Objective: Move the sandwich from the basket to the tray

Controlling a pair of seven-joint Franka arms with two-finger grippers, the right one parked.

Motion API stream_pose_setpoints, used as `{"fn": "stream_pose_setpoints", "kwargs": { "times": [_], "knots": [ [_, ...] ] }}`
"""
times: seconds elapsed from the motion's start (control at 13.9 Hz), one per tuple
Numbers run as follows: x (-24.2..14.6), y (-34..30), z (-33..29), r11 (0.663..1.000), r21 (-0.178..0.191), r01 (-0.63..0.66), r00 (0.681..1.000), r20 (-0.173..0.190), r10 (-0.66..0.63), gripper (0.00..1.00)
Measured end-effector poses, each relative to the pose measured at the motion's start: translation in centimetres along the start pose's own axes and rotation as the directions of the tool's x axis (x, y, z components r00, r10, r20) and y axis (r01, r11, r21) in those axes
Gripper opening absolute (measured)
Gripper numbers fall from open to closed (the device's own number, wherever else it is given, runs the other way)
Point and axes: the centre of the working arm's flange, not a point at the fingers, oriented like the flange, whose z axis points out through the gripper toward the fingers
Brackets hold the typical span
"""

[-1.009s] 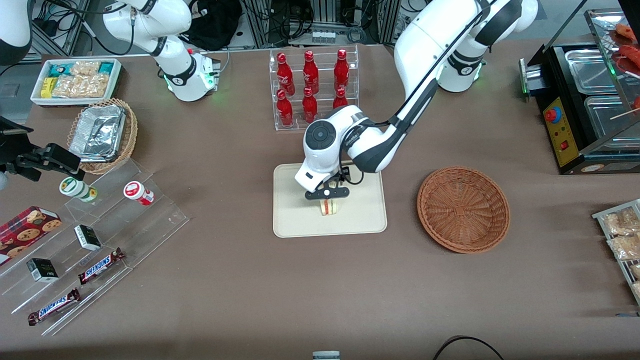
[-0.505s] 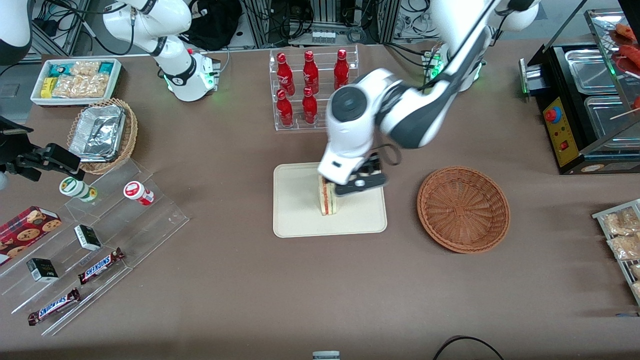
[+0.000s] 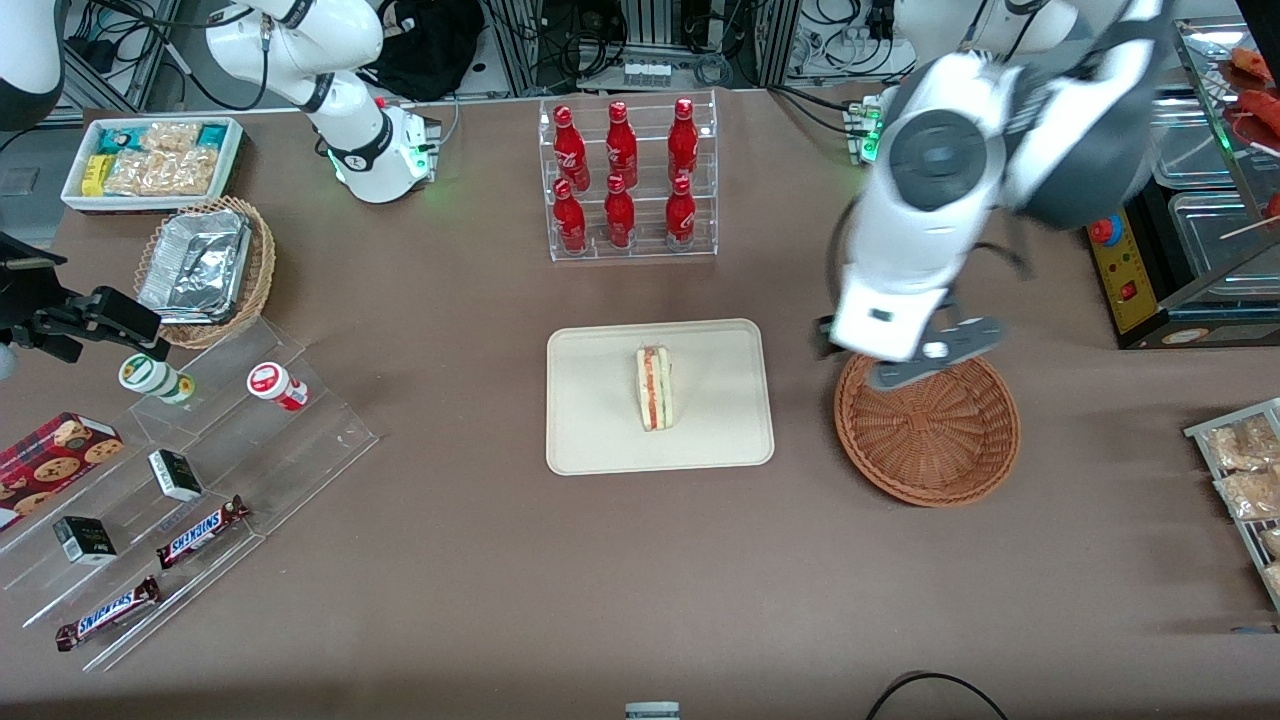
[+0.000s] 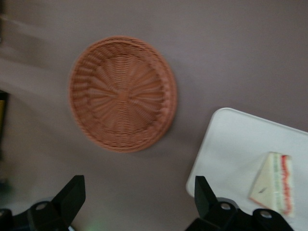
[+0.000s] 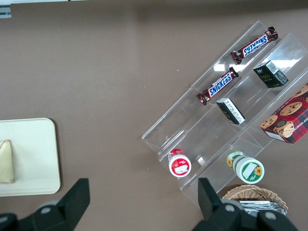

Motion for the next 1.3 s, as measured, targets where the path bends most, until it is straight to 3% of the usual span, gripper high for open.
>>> {"fn": "stream_pose_setpoints", "kwargs": {
  "times": [0.22, 0.72, 1.01, 1.3],
  "knots": [
    [0.8, -4.7, -0.8, 0.999, 0.022, -0.035, 0.999, 0.021, 0.034, 1.0],
    [4.3, -15.5, -2.0, 0.983, -0.115, -0.144, 0.984, 0.092, 0.155, 1.0],
    [4.2, -19.2, -2.1, 0.967, -0.13, -0.221, 0.967, 0.096, 0.234, 1.0],
    [3.7, -20.4, -2.9, 0.961, -0.139, -0.24, 0.965, 0.072, 0.251, 1.0]
  ]
}}
